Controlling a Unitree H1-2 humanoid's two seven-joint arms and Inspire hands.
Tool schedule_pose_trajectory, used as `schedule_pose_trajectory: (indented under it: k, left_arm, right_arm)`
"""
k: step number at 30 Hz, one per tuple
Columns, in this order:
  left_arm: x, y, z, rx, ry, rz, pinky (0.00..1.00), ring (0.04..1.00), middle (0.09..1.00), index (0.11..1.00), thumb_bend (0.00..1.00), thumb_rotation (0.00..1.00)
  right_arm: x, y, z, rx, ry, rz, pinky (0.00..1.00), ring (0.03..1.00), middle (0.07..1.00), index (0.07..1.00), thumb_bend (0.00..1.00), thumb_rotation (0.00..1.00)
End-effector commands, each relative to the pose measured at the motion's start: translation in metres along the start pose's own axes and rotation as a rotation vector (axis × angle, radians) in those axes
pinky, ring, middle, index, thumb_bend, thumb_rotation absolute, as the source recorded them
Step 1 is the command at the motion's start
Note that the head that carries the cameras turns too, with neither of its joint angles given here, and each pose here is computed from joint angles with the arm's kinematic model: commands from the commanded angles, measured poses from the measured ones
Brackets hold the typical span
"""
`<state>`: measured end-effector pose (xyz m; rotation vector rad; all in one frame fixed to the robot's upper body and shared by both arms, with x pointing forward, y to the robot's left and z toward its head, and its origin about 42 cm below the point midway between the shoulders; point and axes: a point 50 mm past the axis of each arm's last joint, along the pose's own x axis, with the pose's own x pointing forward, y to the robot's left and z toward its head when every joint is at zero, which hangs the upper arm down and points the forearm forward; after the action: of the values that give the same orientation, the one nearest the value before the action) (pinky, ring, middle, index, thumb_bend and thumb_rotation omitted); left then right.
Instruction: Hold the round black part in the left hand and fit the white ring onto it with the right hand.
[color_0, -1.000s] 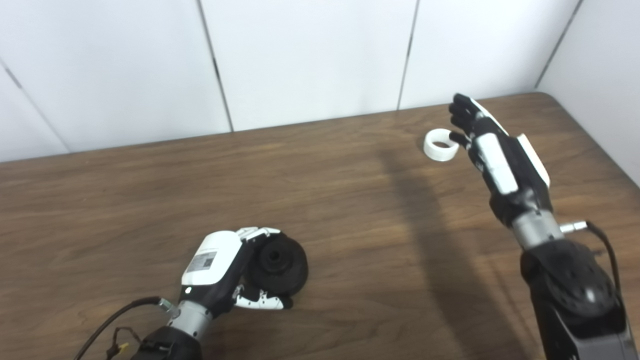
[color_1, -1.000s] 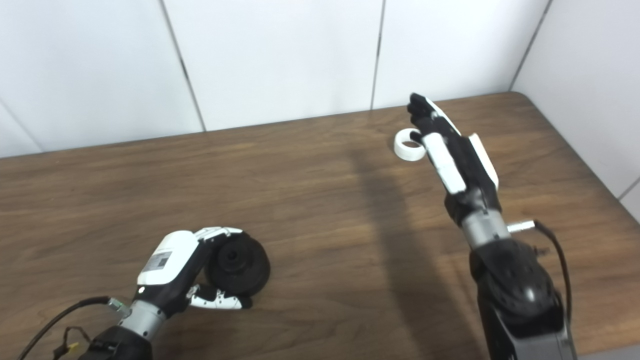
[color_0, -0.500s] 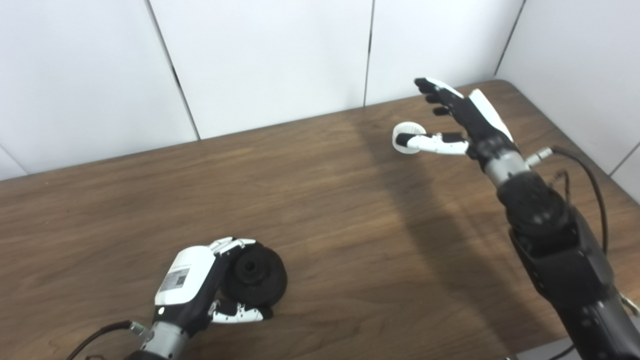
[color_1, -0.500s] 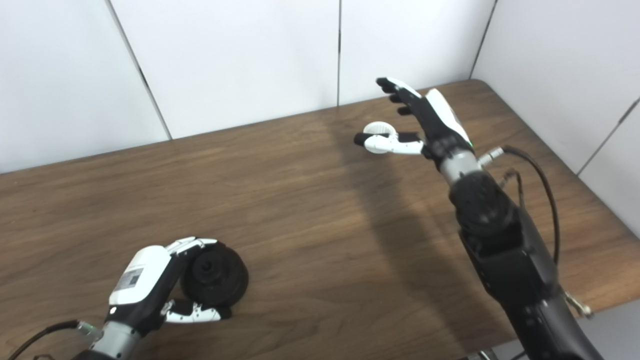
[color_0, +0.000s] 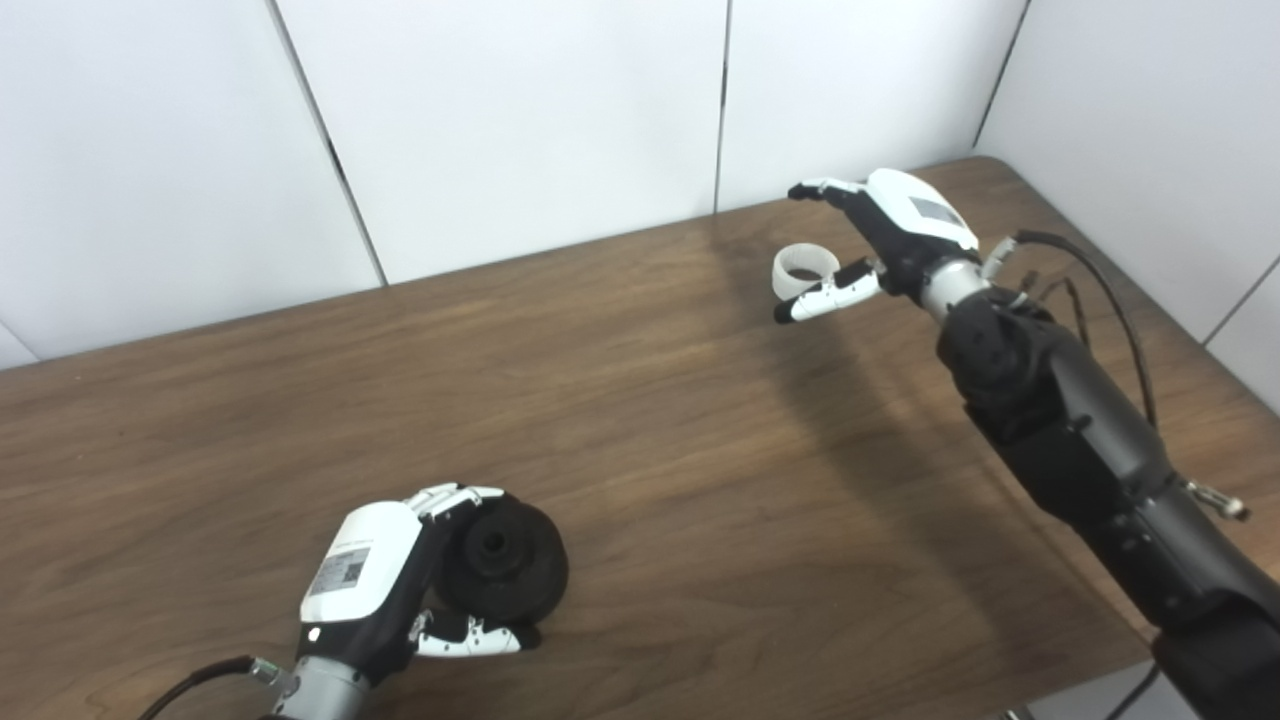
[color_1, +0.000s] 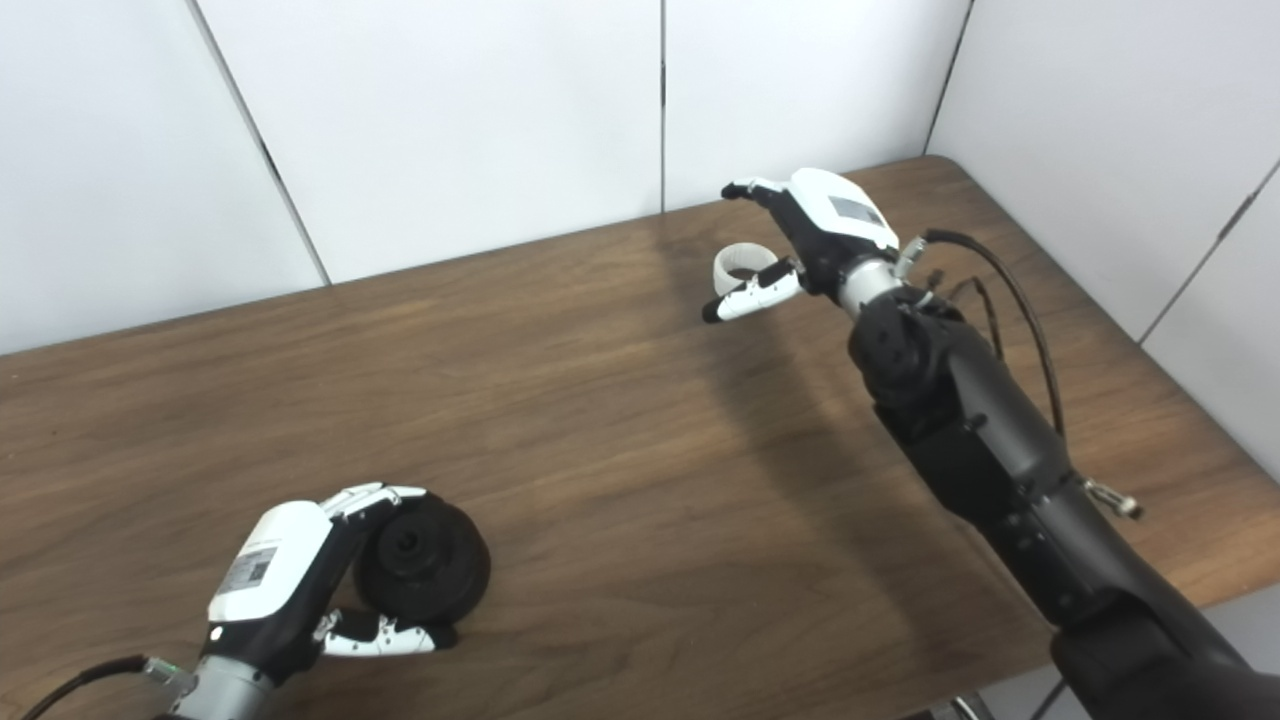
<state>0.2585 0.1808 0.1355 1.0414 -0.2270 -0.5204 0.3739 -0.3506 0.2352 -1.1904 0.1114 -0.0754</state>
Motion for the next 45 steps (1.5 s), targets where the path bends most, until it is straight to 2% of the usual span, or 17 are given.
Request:
schedule_pose_trajectory:
  k: [1,17,27,39,45]
  left_arm:
    - [-0.016,-0.027,-0.011,0.011,0.059,-0.138,0.76,0.845,0.764,0.485,0.52,0.06]
    - [-0.021,-0.03,-0.007,0.01,0.061,-0.14,0.76,0.846,0.77,0.485,0.53,0.06]
    - [-0.021,-0.03,-0.005,0.02,0.057,-0.13,0.76,0.839,0.758,0.485,0.53,0.06]
    - [-0.021,-0.028,-0.002,0.018,0.06,-0.138,0.76,0.844,0.764,0.486,0.53,0.06]
    - [-0.022,-0.028,-0.001,0.019,0.059,-0.134,0.75,0.833,0.753,0.485,0.53,0.06]
  right_arm:
    - [0.014,-0.031,0.007,-0.051,-0.021,-0.072,0.9,0.934,0.898,0.855,0.93,0.34]
    - [0.057,-0.044,-0.001,-0.057,0.052,-0.008,0.94,0.944,0.903,0.865,0.9,0.31]
    - [0.065,-0.044,-0.003,-0.103,0.086,0.047,0.91,0.941,0.896,0.858,0.9,0.32]
    - [0.066,-0.03,-0.004,-0.128,0.11,0.117,0.93,0.944,0.886,0.819,0.96,0.39]
    - [0.066,-0.027,-0.006,-0.111,0.121,0.125,0.91,0.927,0.871,0.791,0.93,0.39]
